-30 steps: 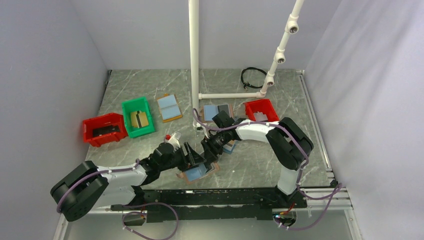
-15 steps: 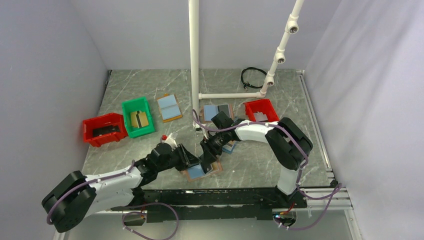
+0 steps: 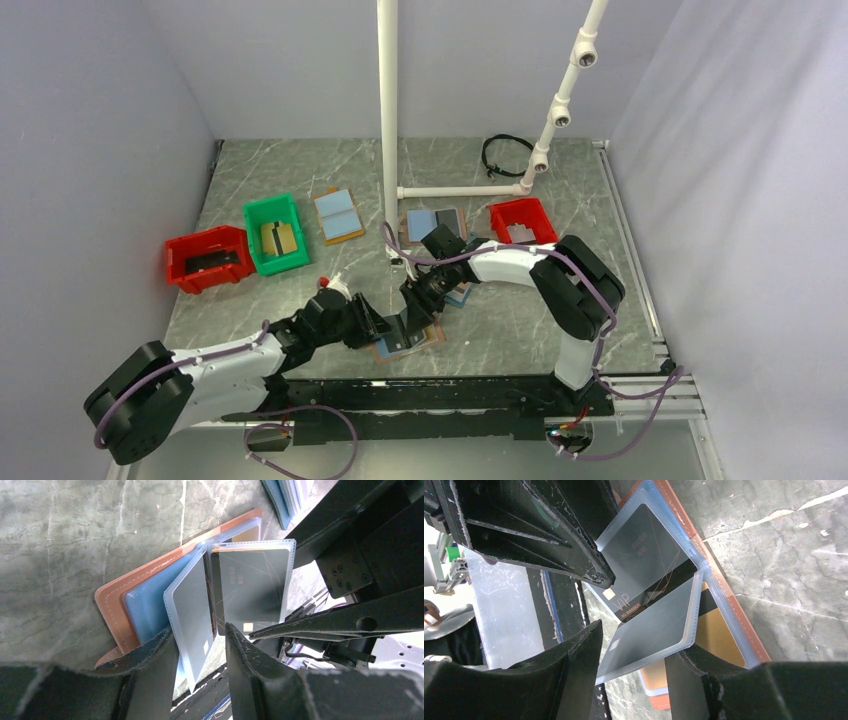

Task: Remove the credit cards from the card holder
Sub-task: Remove the credit card from the card holder.

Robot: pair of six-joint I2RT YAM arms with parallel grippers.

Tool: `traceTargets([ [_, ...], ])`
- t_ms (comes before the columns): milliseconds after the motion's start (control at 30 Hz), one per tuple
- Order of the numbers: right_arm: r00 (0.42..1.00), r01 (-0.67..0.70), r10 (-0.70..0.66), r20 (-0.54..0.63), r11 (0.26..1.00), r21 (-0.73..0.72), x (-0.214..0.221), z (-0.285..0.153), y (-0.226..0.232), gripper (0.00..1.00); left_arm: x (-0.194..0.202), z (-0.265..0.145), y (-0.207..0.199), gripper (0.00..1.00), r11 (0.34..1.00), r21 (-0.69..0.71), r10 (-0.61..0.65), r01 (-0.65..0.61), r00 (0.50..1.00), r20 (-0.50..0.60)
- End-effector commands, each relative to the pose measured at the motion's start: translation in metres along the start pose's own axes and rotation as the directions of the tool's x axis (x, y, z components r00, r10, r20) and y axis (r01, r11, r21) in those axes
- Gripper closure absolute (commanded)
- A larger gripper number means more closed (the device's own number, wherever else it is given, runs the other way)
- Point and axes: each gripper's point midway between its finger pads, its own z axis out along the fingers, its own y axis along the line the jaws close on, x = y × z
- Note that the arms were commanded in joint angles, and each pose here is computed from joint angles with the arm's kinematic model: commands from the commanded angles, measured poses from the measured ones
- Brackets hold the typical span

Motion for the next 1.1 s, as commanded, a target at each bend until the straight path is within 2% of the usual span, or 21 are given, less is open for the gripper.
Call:
traceTargets([
  [0,0.999,0.039,-0.040,0.007,0.996,0.086,-0.013,-0.006,-0.017,0.50,-0.003,0.003,0.002,0.58,1.000,-0.007,0.019,-0.019,1.000,0.013],
  [100,0.997,0.070,-0.075,0.027,0.989,0.133,-0.021,-0.018,-0.020,0.50,-0.005,0.003,0.002,0.67,1.000,0.002,0.026,-0.026,0.999,0.031],
  [167,0.993,0.107,-0.115,0.040,0.980,0.166,-0.027,-0.027,-0.021,0.50,-0.008,0.004,0.001,0.78,0.999,0.011,0.036,-0.037,0.998,0.045],
  [267,0.984,0.153,-0.168,0.057,0.966,0.206,-0.034,-0.041,-0.019,0.50,-0.011,0.005,-0.004,1.00,0.997,0.030,0.071,-0.073,0.996,0.058],
  [467,0.946,0.287,-0.321,0.054,0.901,0.324,-0.047,-0.073,-0.015,0.50,-0.012,0.006,-0.017,1.00,0.981,0.098,0.158,-0.164,0.985,0.067],
  [633,0.843,0.455,-0.535,0.061,0.770,0.448,-0.063,-0.117,0.005,0.52,-0.012,0.002,-0.031,1.00,0.945,0.199,0.244,-0.260,0.965,0.100],
  [700,0.814,0.451,-0.571,0.111,0.740,0.499,-0.069,-0.137,0.008,0.51,-0.012,0.000,-0.039,1.00,0.921,0.240,0.284,-0.306,0.951,0.121],
  [767,0.819,0.402,-0.530,0.220,0.804,0.439,-0.071,-0.148,0.016,0.44,-0.013,-0.003,-0.048,1.00,0.895,0.278,0.320,-0.350,0.936,0.146],
  [800,0.843,0.360,-0.459,0.282,0.869,0.338,-0.067,-0.146,0.025,0.20,-0.014,-0.004,-0.053,1.00,0.882,0.294,0.335,-0.368,0.929,0.158],
  [833,0.869,0.320,-0.377,0.320,0.922,0.218,-0.059,-0.142,0.033,0.03,-0.014,-0.006,-0.058,1.00,0.869,0.309,0.350,-0.387,0.921,0.170],
  [867,0.888,0.295,-0.308,0.342,0.951,0.089,-0.054,-0.135,0.041,0.01,-0.015,-0.007,-0.063,1.00,0.855,0.324,0.363,-0.406,0.913,0.185],
  [933,0.926,0.248,-0.236,0.293,0.969,-0.005,-0.045,-0.124,0.040,0.00,-0.016,-0.010,-0.073,1.00,0.828,0.354,0.387,-0.436,0.900,0.203],
  [1000,0.925,0.260,-0.263,0.274,0.964,0.046,-0.043,-0.117,0.033,0.00,-0.018,-0.011,-0.082,1.00,0.810,0.373,0.396,-0.453,0.891,0.222],
  [1067,0.894,0.298,-0.318,0.315,0.948,0.112,-0.048,-0.115,0.038,0.00,-0.021,-0.013,-0.088,1.00,0.796,0.388,0.396,-0.465,0.884,0.247],
])
